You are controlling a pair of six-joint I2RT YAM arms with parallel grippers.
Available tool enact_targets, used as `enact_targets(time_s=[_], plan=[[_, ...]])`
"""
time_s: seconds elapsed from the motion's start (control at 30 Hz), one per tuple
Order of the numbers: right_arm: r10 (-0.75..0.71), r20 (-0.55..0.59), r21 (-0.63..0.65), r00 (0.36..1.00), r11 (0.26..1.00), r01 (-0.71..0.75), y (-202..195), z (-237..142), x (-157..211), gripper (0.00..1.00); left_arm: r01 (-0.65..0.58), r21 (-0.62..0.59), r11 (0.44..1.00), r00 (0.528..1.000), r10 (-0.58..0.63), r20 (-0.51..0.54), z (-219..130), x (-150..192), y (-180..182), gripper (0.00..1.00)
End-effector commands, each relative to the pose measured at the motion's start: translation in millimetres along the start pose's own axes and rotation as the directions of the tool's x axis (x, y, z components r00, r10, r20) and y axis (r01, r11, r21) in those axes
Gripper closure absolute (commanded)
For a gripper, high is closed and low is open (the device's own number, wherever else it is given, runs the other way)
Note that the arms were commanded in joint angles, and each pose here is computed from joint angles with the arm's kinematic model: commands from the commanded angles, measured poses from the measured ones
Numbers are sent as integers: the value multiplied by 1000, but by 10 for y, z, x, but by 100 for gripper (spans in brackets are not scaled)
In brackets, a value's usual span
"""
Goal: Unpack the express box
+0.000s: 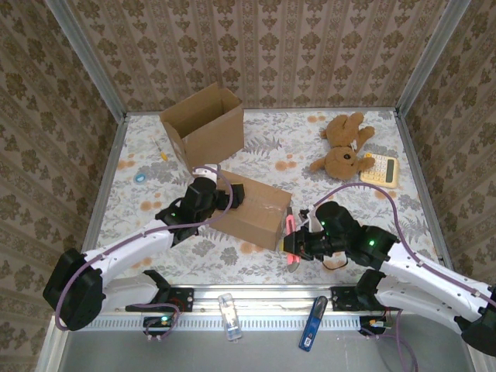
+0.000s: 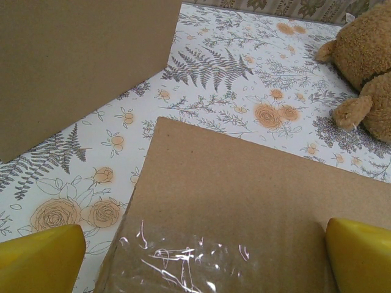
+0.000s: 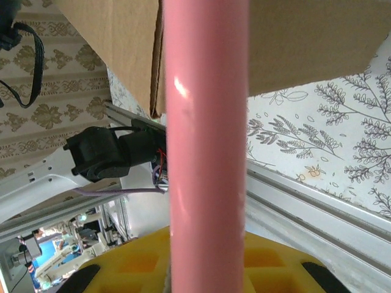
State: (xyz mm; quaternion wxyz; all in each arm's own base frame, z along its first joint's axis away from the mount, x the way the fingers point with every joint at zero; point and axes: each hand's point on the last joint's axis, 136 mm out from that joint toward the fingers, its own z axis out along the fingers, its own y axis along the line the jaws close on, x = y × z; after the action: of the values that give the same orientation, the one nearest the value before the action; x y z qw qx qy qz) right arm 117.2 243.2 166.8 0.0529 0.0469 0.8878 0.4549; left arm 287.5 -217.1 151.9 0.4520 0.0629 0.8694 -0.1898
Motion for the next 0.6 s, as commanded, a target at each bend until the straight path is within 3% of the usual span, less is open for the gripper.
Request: enact_targets(time_s=[0.0,0.57], plan=[[-18,-106,-19,994,1000,16,14,54,229,100,-183,-207,961,905,83,-417,-72,1252,721,0],[-31,-155,-23,987,999,28,33,112,413,100,-186,-211,960,903,82,-423,-65,1272,730,0]])
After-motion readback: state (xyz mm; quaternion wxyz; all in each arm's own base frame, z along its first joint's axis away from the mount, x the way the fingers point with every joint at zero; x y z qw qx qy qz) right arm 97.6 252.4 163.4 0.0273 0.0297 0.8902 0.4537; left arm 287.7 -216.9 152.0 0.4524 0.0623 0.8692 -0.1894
